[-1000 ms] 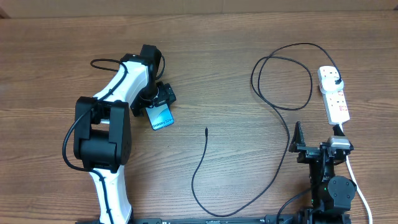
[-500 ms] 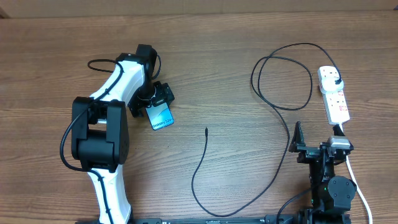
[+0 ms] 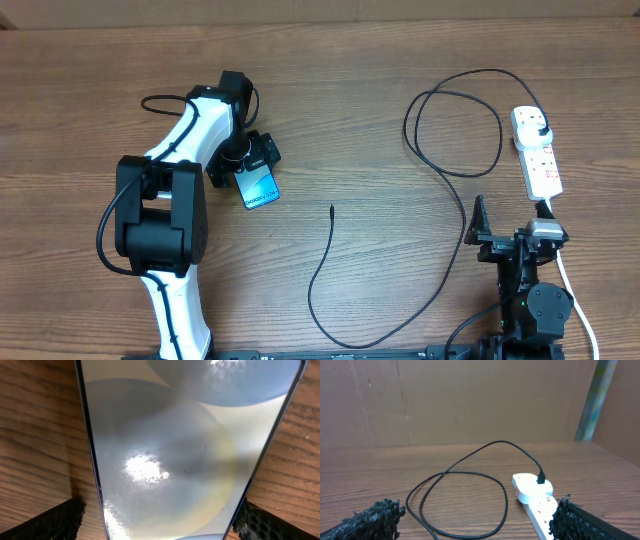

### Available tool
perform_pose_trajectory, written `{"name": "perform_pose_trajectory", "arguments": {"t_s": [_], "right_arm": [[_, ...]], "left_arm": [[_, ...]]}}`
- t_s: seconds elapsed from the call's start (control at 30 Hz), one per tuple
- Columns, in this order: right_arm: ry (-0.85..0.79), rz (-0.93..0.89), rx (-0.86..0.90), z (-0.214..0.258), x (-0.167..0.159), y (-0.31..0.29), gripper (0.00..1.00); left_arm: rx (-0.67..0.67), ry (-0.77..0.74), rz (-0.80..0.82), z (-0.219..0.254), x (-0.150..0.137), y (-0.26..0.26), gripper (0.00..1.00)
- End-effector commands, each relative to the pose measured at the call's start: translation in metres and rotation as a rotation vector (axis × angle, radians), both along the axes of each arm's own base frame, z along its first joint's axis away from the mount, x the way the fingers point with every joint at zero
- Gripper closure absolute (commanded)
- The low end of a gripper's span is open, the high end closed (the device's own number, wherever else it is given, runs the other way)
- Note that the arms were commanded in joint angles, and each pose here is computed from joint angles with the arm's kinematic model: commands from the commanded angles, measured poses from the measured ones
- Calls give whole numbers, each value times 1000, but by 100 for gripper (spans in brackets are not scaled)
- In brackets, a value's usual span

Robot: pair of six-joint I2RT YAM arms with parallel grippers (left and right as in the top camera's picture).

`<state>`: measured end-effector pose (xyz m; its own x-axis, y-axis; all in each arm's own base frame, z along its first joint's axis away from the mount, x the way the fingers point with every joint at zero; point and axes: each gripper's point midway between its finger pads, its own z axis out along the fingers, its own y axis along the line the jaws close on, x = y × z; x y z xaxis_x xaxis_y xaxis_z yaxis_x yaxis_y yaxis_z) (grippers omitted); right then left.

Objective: Plug charger to phone and switch on socket

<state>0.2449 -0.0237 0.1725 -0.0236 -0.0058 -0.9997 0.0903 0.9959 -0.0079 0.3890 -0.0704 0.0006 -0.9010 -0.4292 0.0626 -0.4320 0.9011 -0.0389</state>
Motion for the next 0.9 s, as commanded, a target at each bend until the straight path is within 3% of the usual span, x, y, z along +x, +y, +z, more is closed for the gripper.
{"name": "perform_pose_trajectory", "arguments": {"t_s": [0.0,0.87], "right_arm": [[2,-3,-1,-3,0,0,0],[2,-2,-1,-3,0,0,0]], "left_arm": [[4,24,-29,-19,-1,3,0],[84,26,-19,-19,-3,6,0]]}}
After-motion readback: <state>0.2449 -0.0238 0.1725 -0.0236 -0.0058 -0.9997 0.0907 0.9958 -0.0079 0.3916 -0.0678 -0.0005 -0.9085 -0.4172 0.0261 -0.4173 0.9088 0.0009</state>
